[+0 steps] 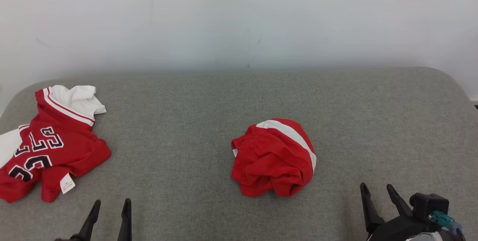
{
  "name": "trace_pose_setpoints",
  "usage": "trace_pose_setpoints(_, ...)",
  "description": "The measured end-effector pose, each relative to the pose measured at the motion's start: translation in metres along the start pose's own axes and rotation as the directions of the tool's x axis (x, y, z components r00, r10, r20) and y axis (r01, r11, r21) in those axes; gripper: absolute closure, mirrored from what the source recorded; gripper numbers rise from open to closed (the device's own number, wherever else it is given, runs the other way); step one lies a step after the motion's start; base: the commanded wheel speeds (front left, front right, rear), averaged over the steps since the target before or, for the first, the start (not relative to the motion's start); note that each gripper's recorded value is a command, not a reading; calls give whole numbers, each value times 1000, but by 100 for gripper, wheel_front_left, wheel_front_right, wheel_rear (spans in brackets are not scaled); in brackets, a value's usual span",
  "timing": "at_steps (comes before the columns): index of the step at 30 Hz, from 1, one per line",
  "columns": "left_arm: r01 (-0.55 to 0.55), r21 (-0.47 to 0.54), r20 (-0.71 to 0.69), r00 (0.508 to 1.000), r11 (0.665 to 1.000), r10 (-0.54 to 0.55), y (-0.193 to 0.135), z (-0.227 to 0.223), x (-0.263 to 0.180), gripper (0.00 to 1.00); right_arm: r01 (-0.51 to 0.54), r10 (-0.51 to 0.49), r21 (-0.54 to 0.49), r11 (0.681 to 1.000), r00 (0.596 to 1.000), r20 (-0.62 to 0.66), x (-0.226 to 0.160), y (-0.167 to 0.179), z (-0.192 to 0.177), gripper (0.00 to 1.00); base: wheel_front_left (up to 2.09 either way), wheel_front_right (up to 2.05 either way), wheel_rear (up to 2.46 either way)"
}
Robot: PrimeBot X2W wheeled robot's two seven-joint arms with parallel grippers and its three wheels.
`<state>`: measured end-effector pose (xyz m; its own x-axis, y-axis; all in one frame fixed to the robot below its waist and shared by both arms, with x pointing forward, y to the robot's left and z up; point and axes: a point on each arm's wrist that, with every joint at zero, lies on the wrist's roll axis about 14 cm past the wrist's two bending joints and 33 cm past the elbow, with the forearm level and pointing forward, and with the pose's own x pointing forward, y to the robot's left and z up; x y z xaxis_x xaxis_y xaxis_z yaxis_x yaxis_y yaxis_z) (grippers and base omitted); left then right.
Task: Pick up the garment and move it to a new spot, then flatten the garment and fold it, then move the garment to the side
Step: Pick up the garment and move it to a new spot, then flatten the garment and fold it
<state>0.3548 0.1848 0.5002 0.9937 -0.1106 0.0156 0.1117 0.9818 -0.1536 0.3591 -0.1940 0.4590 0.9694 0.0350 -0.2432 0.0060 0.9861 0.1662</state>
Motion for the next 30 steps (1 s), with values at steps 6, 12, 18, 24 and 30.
trace_pose_setpoints(6,-4,-18,22,1000,1000,5,3,7,-7,0,2,-2,0,1000,1000,-14,0,-1,-5,0,0,0,0)
trace_pose_setpoints(12,-34,-45,54,998,998,36,8,15,-13,0,10,-10,3,1000,1000,-12,-2,-3,-7,0,0,0,0)
trace_pose_setpoints(18,-36,-41,82,996,999,39,8,22,-13,0,-5,5,3,1000,1000,-18,1,2,-8,0,0,0,0)
trace_pose_setpoints(24,-43,-37,77,996,998,45,8,19,-13,0,-25,25,0,1000,999,-28,2,8,-9,0,0,0,0)
trace_pose_setpoints(30,-7,-23,10,1000,1000,7,-3,5,-8,0,-39,38,-4,999,997,-66,2,13,-15,0,0,0,0)
